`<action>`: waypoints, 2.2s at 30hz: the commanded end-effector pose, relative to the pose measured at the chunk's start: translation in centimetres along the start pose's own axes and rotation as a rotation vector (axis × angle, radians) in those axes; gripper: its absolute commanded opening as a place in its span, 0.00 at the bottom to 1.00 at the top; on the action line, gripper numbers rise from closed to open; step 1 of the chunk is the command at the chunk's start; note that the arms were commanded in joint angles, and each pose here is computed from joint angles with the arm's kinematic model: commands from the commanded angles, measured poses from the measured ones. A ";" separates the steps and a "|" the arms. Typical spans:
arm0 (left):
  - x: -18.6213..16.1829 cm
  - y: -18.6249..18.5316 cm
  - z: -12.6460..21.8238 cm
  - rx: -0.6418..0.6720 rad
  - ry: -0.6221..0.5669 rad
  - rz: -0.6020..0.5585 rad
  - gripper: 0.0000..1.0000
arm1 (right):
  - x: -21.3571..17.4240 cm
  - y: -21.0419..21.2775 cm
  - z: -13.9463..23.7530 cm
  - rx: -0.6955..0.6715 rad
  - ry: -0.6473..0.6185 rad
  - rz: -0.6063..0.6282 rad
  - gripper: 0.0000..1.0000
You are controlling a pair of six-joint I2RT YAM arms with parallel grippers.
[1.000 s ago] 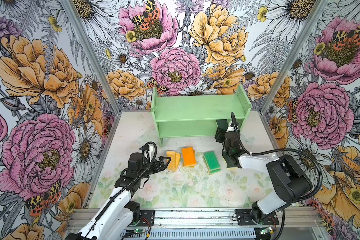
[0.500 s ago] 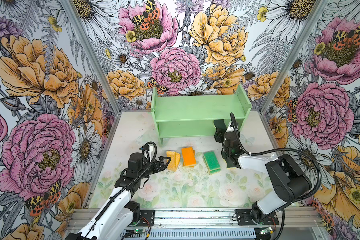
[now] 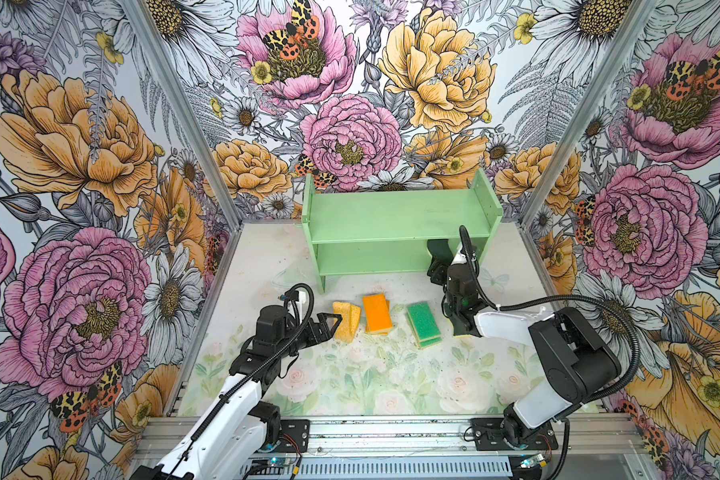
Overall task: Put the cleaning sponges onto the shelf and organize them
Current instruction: 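Lower the dark green scouring pad onto the lower shelf and open the right gripper, then withdraw the open right gripper out of the shelf toward the robot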
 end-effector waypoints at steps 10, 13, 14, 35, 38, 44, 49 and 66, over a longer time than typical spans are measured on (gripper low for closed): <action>0.1 -0.1 0.2 -0.011 -0.008 -0.029 0.99 | 1.3 0.1 1.1 -0.003 -0.031 -0.002 0.79; 0.1 -0.2 0.2 -0.012 -0.008 -0.030 0.99 | 1.8 0.0 1.6 -0.003 -0.033 0.011 0.79; 0.1 -0.1 0.2 -0.011 -0.009 -0.030 0.99 | 1.9 0.0 1.8 -0.005 -0.033 0.014 0.79; 0.1 -0.3 0.2 -0.016 -0.005 -0.029 0.99 | 3.5 -1.1 7.8 0.143 0.047 0.067 0.79; 0.1 -0.3 0.2 -0.020 -0.005 -0.031 0.99 | 4.2 -0.9 8.5 0.232 0.071 0.060 0.81; 0.1 -0.3 0.2 -0.021 -0.003 -0.033 0.99 | 4.8 0.4 8.3 0.462 0.142 0.028 0.81; 0.1 -0.3 0.2 -0.028 -0.006 -0.037 0.99 | 4.5 0.6 7.8 0.494 0.141 0.007 0.81; -0.2 0.1 0.2 -0.021 -0.010 -0.035 0.99 | 3.2 0.0 6.9 0.546 0.208 -0.044 0.81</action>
Point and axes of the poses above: each gripper's point midway between its finger pads, its own z axis back along the fingers, its own y axis along the line the jaws close on, x = y × z, the point moved 9 cm from there along z, back along the fingers, and after that the axes turned 15 degrees about z, right-handed, at the moved point
